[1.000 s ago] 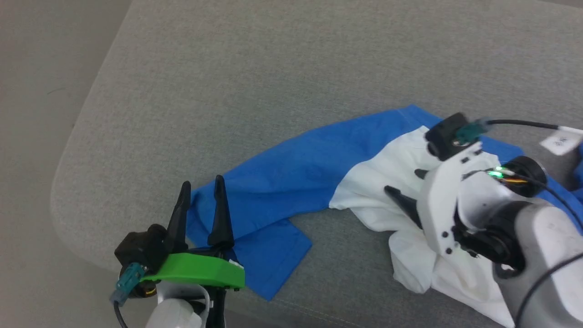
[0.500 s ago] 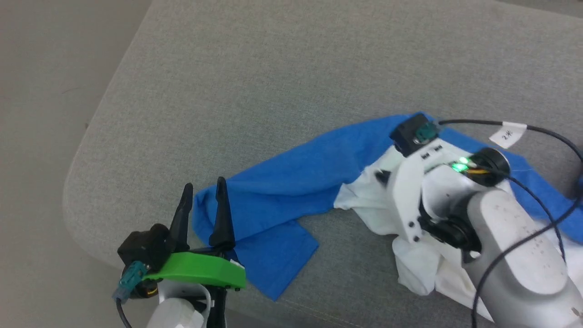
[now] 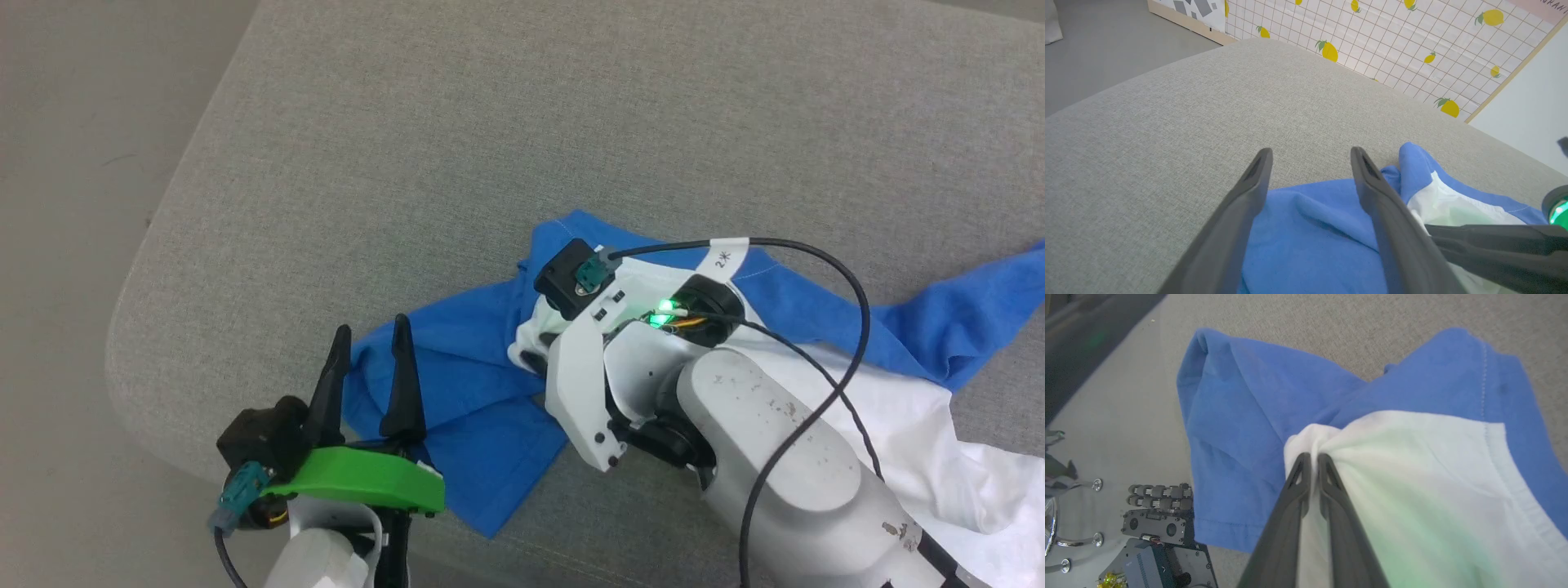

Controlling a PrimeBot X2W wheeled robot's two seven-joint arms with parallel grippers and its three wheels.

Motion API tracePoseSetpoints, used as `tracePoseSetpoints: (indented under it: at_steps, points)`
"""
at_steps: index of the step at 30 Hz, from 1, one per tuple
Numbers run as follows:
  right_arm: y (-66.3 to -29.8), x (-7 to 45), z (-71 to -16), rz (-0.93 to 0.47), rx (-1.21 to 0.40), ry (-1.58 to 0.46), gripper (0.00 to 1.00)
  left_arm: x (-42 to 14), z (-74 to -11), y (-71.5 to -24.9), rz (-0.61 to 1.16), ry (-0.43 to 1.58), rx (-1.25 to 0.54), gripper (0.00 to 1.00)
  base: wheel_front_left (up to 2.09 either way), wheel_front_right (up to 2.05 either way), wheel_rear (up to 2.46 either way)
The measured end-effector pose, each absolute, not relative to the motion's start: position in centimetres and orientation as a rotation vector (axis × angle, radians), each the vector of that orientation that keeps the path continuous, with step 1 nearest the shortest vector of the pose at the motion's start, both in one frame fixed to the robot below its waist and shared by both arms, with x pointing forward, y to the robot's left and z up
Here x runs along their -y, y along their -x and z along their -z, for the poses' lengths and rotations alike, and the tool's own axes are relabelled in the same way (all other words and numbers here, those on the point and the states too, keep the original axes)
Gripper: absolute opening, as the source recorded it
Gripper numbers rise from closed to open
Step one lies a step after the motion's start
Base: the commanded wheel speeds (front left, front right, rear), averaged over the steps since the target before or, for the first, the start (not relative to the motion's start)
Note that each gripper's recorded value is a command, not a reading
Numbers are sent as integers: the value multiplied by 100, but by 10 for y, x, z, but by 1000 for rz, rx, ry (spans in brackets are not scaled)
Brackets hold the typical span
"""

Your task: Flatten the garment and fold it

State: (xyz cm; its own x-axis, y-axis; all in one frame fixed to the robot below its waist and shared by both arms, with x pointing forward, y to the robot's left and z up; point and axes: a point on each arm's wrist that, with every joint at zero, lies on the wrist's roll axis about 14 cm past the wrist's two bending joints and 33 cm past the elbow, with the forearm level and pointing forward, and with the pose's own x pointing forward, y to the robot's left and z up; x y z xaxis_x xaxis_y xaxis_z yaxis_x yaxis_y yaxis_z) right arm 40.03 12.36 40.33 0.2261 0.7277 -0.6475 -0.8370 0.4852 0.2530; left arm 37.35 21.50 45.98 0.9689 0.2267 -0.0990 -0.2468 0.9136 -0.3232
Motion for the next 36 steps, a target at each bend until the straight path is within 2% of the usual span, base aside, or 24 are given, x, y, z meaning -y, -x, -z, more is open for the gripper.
tracePoseSetpoints:
  at_steps: [6,11,12,17,22,26,31,36]
  points:
    - [-413,-123,-421,-1055,-740,19,100,-210,-462,-378,-225,344,-52,100,0,0,0]
    - [-449,-100,-477,-963,-552,-144,100,-207,-471,-383,-203,338,-22,100,0,0,0]
    - [-465,-59,-494,-838,-458,-220,100,-202,-476,-385,-181,334,-8,100,0,0,0]
    - [-477,36,-508,-531,-283,-280,100,-191,-478,-388,-142,316,-2,100,0,0,0]
    - [-454,129,-504,-230,-156,-248,100,-183,-490,-396,-91,309,37,100,0,0,0]
    - [-423,176,-488,-85,-114,-222,100,-175,-494,-397,-46,278,51,100,0,0,0]
    - [-384,200,-451,14,-167,-274,100,-168,-479,-387,-31,258,2,100,0,0,0]
    - [-374,206,-446,44,-161,-287,100,-156,-474,-386,10,222,-18,100,0,0,0]
